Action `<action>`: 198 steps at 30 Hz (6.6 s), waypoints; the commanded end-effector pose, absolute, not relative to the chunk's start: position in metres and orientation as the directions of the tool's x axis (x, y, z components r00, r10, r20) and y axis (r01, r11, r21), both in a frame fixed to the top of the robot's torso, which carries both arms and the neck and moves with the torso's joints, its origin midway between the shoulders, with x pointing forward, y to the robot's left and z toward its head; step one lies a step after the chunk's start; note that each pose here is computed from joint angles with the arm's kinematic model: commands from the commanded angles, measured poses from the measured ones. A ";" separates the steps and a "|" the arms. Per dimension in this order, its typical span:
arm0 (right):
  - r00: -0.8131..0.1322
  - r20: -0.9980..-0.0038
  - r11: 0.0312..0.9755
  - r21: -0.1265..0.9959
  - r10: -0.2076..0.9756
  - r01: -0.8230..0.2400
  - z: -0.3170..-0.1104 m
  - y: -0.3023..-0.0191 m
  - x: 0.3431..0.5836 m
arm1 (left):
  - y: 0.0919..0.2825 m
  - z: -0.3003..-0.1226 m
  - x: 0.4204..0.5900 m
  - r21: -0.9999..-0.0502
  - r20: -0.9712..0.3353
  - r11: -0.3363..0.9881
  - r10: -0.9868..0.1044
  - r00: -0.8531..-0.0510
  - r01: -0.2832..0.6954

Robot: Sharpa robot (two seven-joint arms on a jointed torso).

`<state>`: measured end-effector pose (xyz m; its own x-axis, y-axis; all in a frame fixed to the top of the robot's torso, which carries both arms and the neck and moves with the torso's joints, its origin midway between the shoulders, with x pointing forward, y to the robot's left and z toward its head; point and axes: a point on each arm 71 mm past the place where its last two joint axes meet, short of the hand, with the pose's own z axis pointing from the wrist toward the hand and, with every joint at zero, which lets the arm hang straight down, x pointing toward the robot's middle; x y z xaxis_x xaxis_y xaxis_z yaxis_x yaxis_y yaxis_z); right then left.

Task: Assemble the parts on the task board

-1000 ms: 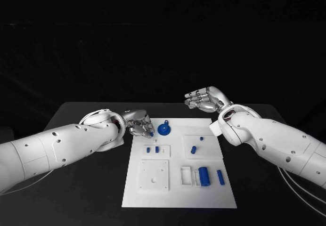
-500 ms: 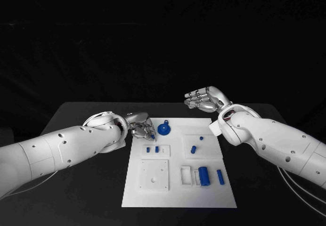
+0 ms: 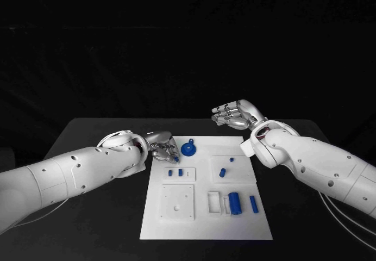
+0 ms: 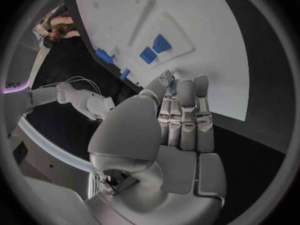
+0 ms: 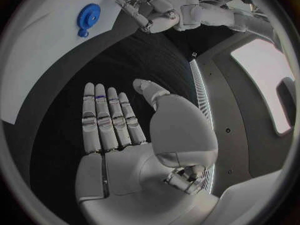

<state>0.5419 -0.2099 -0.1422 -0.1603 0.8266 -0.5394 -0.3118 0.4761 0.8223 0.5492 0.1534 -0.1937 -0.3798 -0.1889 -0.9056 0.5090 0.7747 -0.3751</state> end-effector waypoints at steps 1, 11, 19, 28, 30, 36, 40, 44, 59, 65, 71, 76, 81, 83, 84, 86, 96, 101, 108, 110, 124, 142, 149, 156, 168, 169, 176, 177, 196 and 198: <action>-0.166 -0.539 0.471 0.821 0.826 -0.323 -0.141 -0.208 0.541 | 0.150 -0.196 0.548 -0.367 -0.909 0.764 -0.172 -0.380 0.530; -0.166 -0.539 0.471 0.821 0.826 -0.323 -0.141 -0.208 0.541 | 0.149 -0.200 0.549 -0.349 -0.914 0.768 -0.155 -0.374 0.536; -0.167 -0.539 0.471 0.821 0.825 -0.322 -0.141 -0.209 0.541 | 0.148 -0.203 0.548 -0.319 -0.922 0.772 -0.119 -0.368 0.550; -0.168 -0.539 0.471 0.821 0.825 -0.322 -0.142 -0.209 0.541 | 0.141 -0.207 0.543 -0.288 -0.932 0.759 -0.081 -0.354 0.584; -0.168 -0.540 0.471 0.821 0.825 -0.322 -0.142 -0.209 0.541 | 0.140 -0.208 0.542 -0.287 -0.933 0.755 -0.080 -0.351 0.590; -0.168 -0.539 0.472 0.821 0.825 -0.321 -0.142 -0.209 0.542 | 0.140 -0.207 0.541 -0.283 -0.939 0.746 -0.086 -0.334 0.603; -0.167 -0.540 0.472 0.821 0.825 -0.320 -0.142 -0.209 0.542 | 0.140 -0.207 0.541 -0.275 -0.941 0.751 -0.082 -0.329 0.601; -0.169 -0.540 0.472 0.821 0.825 -0.319 -0.142 -0.209 0.542 | 0.142 -0.208 0.541 -0.269 -0.940 0.760 -0.074 -0.333 0.591; -0.164 -0.543 0.478 0.820 0.824 -0.315 -0.142 -0.213 0.542 | 0.154 -0.207 0.543 -0.258 -0.946 0.783 -0.085 -0.313 0.566; -0.165 -0.543 0.476 0.819 0.823 -0.321 -0.142 -0.213 0.541 | 0.162 -0.206 0.544 -0.262 -0.948 0.789 -0.104 -0.299 0.556; -0.187 -0.564 0.494 0.809 0.804 -0.318 -0.143 -0.215 0.540 | 0.173 -0.204 0.546 -0.272 -0.950 0.801 -0.135 -0.281 0.534; -0.221 -0.661 0.582 0.743 0.717 -0.331 -0.146 -0.218 0.539 | 0.190 -0.199 0.552 -0.374 -0.920 0.807 -0.263 -0.289 0.456; -0.245 -0.777 0.697 0.629 0.580 -0.345 -0.152 -0.224 0.538 | 0.213 -0.188 0.558 -0.583 -0.809 0.751 -0.501 -0.308 0.309; -0.259 -0.809 0.737 0.587 0.527 -0.336 -0.156 -0.229 0.536 | 0.222 -0.182 0.556 -0.688 -0.722 0.687 -0.618 -0.311 0.234; -0.264 -0.821 0.752 0.571 0.507 -0.330 -0.158 -0.231 0.535 | 0.225 -0.179 0.555 -0.727 -0.683 0.654 -0.659 -0.314 0.209; -0.267 -0.844 0.781 0.533 0.465 -0.324 -0.161 -0.235 0.533 | 0.228 -0.176 0.552 -0.791 -0.608 0.588 -0.723 -0.330 0.168; -0.237 -0.953 0.905 0.262 0.188 -0.336 -0.176 -0.240 0.517 | 0.223 -0.165 0.520 -0.945 -0.316 0.322 -0.841 -0.439 0.062; -0.197 -0.974 0.927 0.174 0.112 -0.333 -0.180 -0.242 0.512 | 0.221 -0.162 0.512 -0.970 -0.228 0.238 -0.862 -0.452 0.036; -0.174 -0.983 0.939 0.116 0.062 -0.324 -0.184 -0.244 0.506 | 0.224 -0.161 0.510 -0.981 -0.185 0.194 -0.877 -0.443 0.024; -0.171 -0.984 0.939 0.111 0.058 -0.324 -0.185 -0.244 0.505 | 0.225 -0.161 0.510 -0.981 -0.182 0.192 -0.879 -0.441 0.023; -0.173 -0.982 0.928 0.131 0.074 -0.349 -0.196 -0.233 0.501 | 0.227 -0.162 0.511 -0.982 -0.176 0.189 -0.881 -0.438 0.013; -0.207 -0.976 0.930 0.140 0.072 -0.340 -0.210 -0.231 0.501 | 0.228 -0.163 0.511 -0.980 -0.174 0.199 -0.879 -0.443 -0.010; -0.221 -0.974 0.929 0.132 0.055 -0.347 -0.217 -0.228 0.500 | 0.228 -0.164 0.511 -0.979 -0.175 0.202 -0.879 -0.443 -0.014; -0.237 -0.970 0.925 0.132 0.047 -0.356 -0.224 -0.223 0.498 | 0.229 -0.164 0.511 -0.979 -0.178 0.206 -0.879 -0.443 -0.015; -0.271 -0.962 0.924 0.113 0.011 -0.364 -0.236 -0.218 0.492 | 0.230 -0.164 0.511 -0.978 -0.182 0.210 -0.879 -0.441 -0.015; -0.269 -0.963 0.926 0.109 0.009 -0.362 -0.236 -0.218 0.492 | 0.230 -0.164 0.511 -0.978 -0.182 0.210 -0.879 -0.441 -0.015; -0.240 -0.971 0.935 0.090 0.005 -0.344 -0.236 -0.219 0.493 | 0.231 -0.164 0.511 -0.977 -0.184 0.211 -0.879 -0.440 -0.014; -0.238 -0.971 0.935 0.089 0.005 -0.343 -0.235 -0.219 0.493 | 0.231 -0.164 0.511 -0.977 -0.184 0.212 -0.879 -0.440 -0.014; -0.154 -0.986 0.941 0.104 0.057 -0.323 -0.216 -0.220 0.496 | 0.232 -0.165 0.515 -0.976 -0.191 0.217 -0.881 -0.432 -0.011; -0.155 -0.985 0.939 0.126 0.079 -0.321 -0.209 -0.219 0.497 | 0.233 -0.165 0.516 -0.976 -0.192 0.218 -0.882 -0.430 -0.012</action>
